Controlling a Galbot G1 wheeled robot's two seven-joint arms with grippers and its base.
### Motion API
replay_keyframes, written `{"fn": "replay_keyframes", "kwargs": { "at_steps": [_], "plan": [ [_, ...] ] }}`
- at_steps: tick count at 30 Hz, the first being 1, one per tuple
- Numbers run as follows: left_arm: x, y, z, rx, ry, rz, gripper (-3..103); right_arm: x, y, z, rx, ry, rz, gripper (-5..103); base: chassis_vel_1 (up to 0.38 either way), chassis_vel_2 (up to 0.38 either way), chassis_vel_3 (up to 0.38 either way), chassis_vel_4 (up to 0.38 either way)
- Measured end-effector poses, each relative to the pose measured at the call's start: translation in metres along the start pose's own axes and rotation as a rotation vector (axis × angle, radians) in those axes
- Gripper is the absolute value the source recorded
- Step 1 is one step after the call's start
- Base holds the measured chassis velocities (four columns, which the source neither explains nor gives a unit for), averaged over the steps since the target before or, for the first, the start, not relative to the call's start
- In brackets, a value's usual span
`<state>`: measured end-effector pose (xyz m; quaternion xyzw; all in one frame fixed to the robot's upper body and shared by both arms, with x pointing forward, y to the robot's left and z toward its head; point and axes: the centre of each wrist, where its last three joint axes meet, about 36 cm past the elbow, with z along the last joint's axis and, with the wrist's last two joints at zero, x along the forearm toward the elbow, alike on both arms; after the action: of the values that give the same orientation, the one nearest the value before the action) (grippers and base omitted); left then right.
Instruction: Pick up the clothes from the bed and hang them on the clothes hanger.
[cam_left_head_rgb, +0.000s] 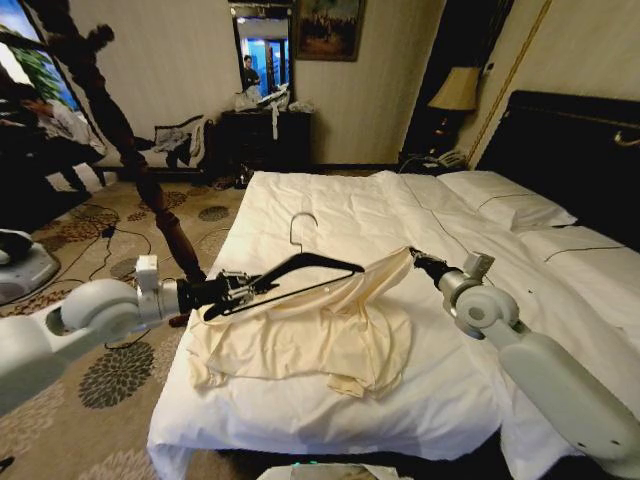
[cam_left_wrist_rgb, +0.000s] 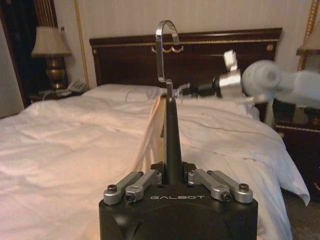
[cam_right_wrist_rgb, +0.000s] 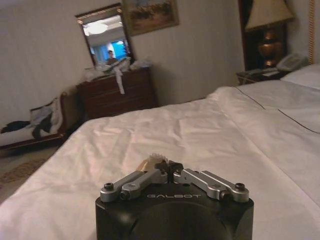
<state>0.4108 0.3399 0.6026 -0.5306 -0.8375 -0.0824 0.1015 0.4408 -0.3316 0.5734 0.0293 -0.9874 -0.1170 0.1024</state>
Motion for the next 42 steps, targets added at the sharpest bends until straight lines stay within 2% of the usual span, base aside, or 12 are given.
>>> {"fn": "replay_keyframes", "kwargs": {
  "at_steps": [4, 12, 15, 16, 20, 26, 31, 36, 40, 42],
  "plan": [
    [-0.014, 0.0, 0.015, 0.008, -0.002, -0.023, 16, 0.012, 0.013, -0.006, 0.008, -0.011, -0.036, 0, 0.0, 0.0, 0.0, 0.0],
    [-0.043, -0.008, 0.038, 0.061, -0.022, -0.04, 16, 0.036, 0.039, -0.015, 0.009, -0.009, -0.105, 0, 0.0, 0.0, 0.0, 0.0],
    [-0.065, -0.018, 0.047, 0.145, -0.039, -0.002, 16, 0.04, 0.043, -0.018, 0.006, -0.006, -0.114, 0, 0.0, 0.0, 0.0, 0.0],
    [-0.071, -0.02, 0.05, 0.154, -0.038, 0.007, 16, 0.04, 0.044, -0.019, 0.007, -0.006, -0.114, 0, 0.0, 0.0, 0.0, 0.0],
    [-0.083, -0.017, 0.058, 0.15, -0.02, 0.002, 16, 0.044, 0.046, -0.023, 0.002, -0.008, -0.117, 0, 0.0, 0.0, 0.0, 0.0],
    [-0.078, -0.003, 0.065, 0.113, 0.013, -0.051, 16, 0.054, 0.055, -0.031, -0.006, -0.02, -0.145, 0, 0.0, 0.0, 0.0, 0.0],
    [-0.08, 0.003, 0.069, 0.118, 0.009, -0.085, 16, 0.065, 0.064, -0.039, -0.032, -0.016, -0.171, 0, 0.0, 0.0, 0.0, 0.0],
    [-0.096, 0.01, 0.073, 0.132, -0.007, -0.118, 16, 0.082, 0.078, -0.051, -0.097, 0.006, -0.224, 0, 0.0, 0.0, 0.0, 0.0],
    [-0.11, 0.012, 0.073, 0.142, -0.015, -0.12, 16, 0.088, 0.082, -0.055, -0.125, 0.024, -0.247, 0, 0.0, 0.0, 0.0, 0.0],
    [-0.125, 0.009, 0.067, 0.151, -0.03, -0.095, 16, 0.089, 0.083, -0.055, -0.141, 0.033, -0.256, 0, 0.0, 0.0, 0.0, 0.0]
  ]
}}
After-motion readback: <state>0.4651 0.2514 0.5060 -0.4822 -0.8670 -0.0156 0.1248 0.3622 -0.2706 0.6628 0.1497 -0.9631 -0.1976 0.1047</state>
